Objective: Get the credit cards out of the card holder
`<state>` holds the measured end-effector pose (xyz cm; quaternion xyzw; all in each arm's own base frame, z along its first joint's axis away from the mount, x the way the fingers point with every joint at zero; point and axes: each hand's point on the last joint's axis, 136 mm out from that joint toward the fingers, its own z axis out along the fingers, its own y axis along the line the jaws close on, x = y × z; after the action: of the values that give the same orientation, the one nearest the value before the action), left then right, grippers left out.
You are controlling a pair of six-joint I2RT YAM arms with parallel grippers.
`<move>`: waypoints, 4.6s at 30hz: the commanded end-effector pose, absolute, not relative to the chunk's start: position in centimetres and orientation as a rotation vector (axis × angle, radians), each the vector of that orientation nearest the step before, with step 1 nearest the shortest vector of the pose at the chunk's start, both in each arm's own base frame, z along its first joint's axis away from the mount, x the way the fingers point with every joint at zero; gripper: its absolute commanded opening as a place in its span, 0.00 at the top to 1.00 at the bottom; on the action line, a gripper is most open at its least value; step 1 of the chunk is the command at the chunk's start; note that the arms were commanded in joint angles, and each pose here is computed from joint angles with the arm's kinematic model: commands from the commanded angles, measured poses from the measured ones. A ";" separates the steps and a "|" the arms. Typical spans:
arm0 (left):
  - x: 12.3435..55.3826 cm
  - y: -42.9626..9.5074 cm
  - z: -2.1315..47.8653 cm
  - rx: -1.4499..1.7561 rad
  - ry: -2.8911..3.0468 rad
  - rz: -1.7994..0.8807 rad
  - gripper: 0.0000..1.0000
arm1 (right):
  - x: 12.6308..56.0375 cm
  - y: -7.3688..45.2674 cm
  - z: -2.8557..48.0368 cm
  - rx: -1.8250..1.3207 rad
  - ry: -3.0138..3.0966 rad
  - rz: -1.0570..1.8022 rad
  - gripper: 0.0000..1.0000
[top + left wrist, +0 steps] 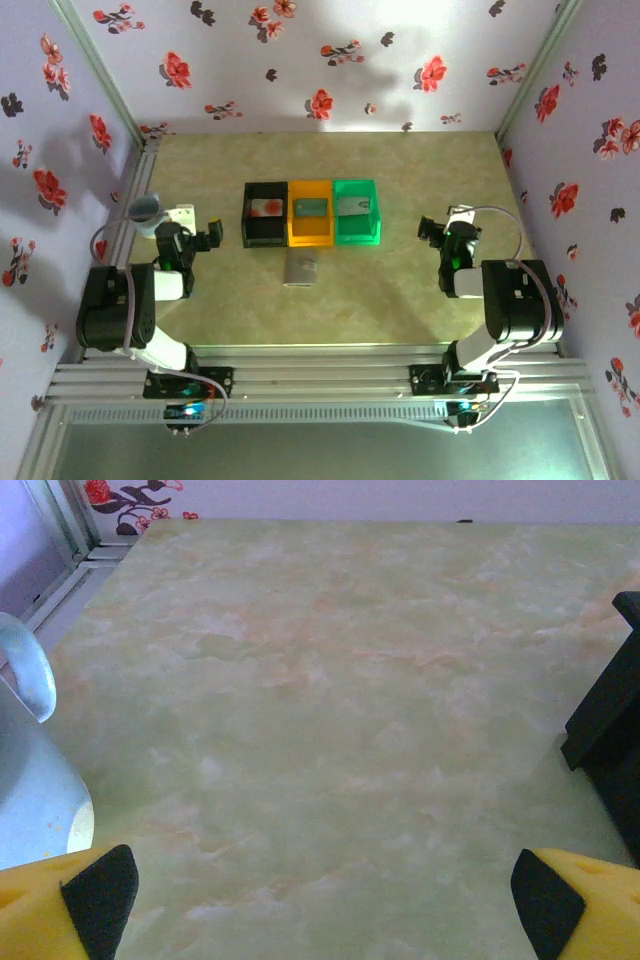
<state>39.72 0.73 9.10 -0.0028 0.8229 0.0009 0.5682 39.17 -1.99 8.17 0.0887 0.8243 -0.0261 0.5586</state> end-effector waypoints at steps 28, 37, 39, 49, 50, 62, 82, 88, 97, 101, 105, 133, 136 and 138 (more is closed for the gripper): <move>39.8 0.7 9.4 0.018 1.925 0.008 0.00 | 38.8 -4.5 11.0 0.336 1.904 -0.185 0.01; 39.8 0.7 9.4 0.018 1.925 0.007 0.00 | 38.9 -2.3 19.9 0.437 1.854 0.067 0.01; 39.8 1.4 9.4 -0.026 1.926 0.025 0.00 | 38.9 -2.2 21.0 0.480 1.867 0.083 0.01; 39.8 1.6 9.4 -0.032 1.926 0.036 0.00 | 37.2 -3.1 22.9 0.756 1.818 0.188 0.01; 39.8 1.6 9.3 -0.032 1.928 0.036 0.00 | 36.9 -3.5 22.7 0.796 1.807 0.194 0.01; 39.9 1.6 9.7 -0.037 1.926 0.066 0.00 | 35.5 1.0 19.8 0.667 1.975 0.366 0.01; 37.6 -4.7 21.8 -0.505 2.219 -0.676 0.00 | 29.2 16.3 15.4 0.177 2.361 0.282 0.07; 33.3 -8.2 21.1 -0.401 2.194 -0.784 0.00 | 26.7 21.9 14.3 0.042 2.389 0.282 0.09; 27.9 -9.1 19.3 -0.296 2.175 -0.566 0.00 | 25.9 30.1 11.7 -0.135 2.476 0.191 0.14; 27.7 -9.5 18.2 -0.331 2.216 -0.577 0.00 | 26.2 32.2 10.3 -0.163 2.510 0.133 0.16; 27.8 -10.0 16.4 -0.386 2.290 -0.599 0.00 | 26.7 33.8 9.2 -0.170 2.536 0.138 0.18; 23.5 -9.1 14.4 -0.375 2.297 -0.624 0.00 | 28.5 35.2 4.0 -0.214 2.638 -0.018 0.50; 23.4 -9.2 14.4 -0.375 2.297 -0.631 0.00 | 28.6 34.9 3.8 -0.200 2.637 -0.027 0.51; 23.4 -9.4 14.3 -0.375 2.303 -0.638 0.00 | 28.7 34.6 3.5 -0.190 2.642 -0.032 0.53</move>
<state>23.99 -9.07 15.19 -0.1466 0.8839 -0.2446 0.3707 28.60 35.44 4.10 -0.0766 0.9650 0.0051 0.2509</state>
